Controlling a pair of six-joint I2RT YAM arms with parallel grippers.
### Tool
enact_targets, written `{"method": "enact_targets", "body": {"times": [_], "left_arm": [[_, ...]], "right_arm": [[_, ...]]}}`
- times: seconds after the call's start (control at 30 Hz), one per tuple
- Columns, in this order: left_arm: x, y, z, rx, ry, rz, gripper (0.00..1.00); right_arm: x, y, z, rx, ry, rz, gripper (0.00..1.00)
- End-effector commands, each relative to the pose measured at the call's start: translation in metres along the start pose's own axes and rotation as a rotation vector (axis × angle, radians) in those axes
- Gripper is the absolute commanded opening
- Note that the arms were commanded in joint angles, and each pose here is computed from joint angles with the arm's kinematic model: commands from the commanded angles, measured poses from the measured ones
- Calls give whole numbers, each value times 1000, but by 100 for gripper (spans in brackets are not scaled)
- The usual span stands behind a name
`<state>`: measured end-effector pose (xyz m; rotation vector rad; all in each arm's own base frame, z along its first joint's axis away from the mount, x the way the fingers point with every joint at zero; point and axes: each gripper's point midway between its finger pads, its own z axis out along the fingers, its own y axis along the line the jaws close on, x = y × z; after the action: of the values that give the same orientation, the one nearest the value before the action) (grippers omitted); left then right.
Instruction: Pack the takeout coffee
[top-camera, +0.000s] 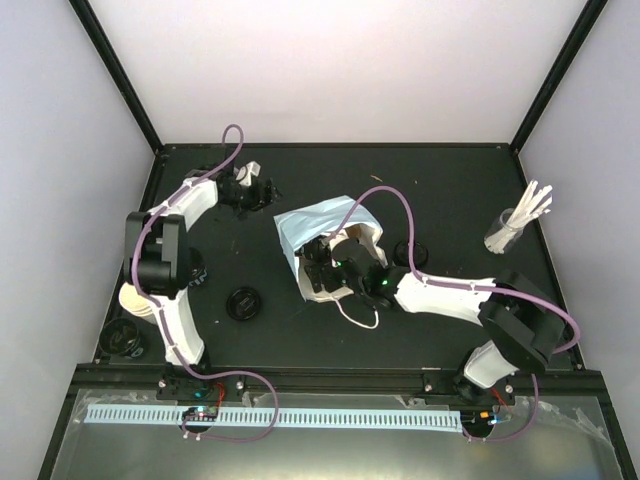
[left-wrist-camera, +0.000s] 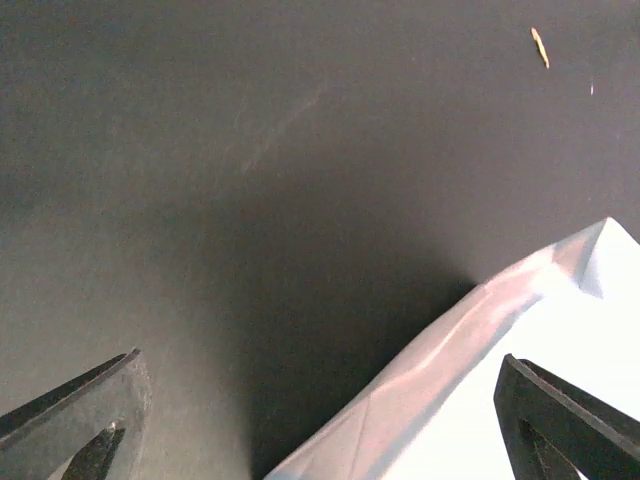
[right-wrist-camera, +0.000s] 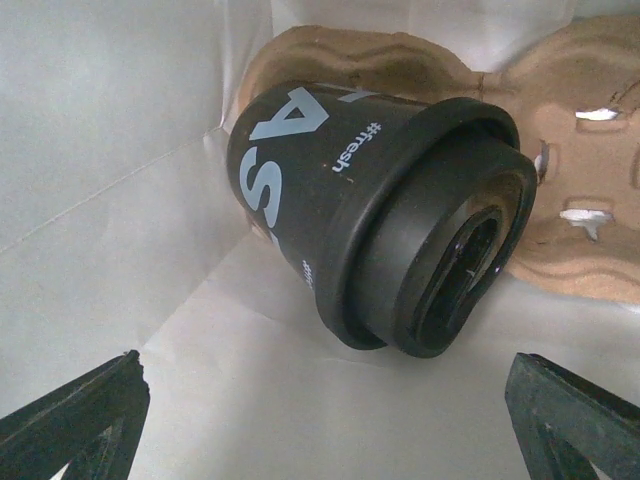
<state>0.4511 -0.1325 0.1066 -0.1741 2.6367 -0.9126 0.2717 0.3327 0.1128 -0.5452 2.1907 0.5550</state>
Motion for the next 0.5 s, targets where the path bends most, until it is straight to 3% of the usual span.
{"method": "enact_targets", "body": {"times": [0.0, 0.33, 0.47], "left_arm": [[-15, -15, 17, 96, 22, 28, 96], [1, -17, 41, 130, 115, 68, 92], [11, -13, 44, 142, 144, 64, 89]], "right_arm": [[-20, -1, 4, 20, -64, -7, 100], [-8, 42, 16, -117, -11, -183, 94], [-3, 71, 18, -178, -2, -285, 85]]}}
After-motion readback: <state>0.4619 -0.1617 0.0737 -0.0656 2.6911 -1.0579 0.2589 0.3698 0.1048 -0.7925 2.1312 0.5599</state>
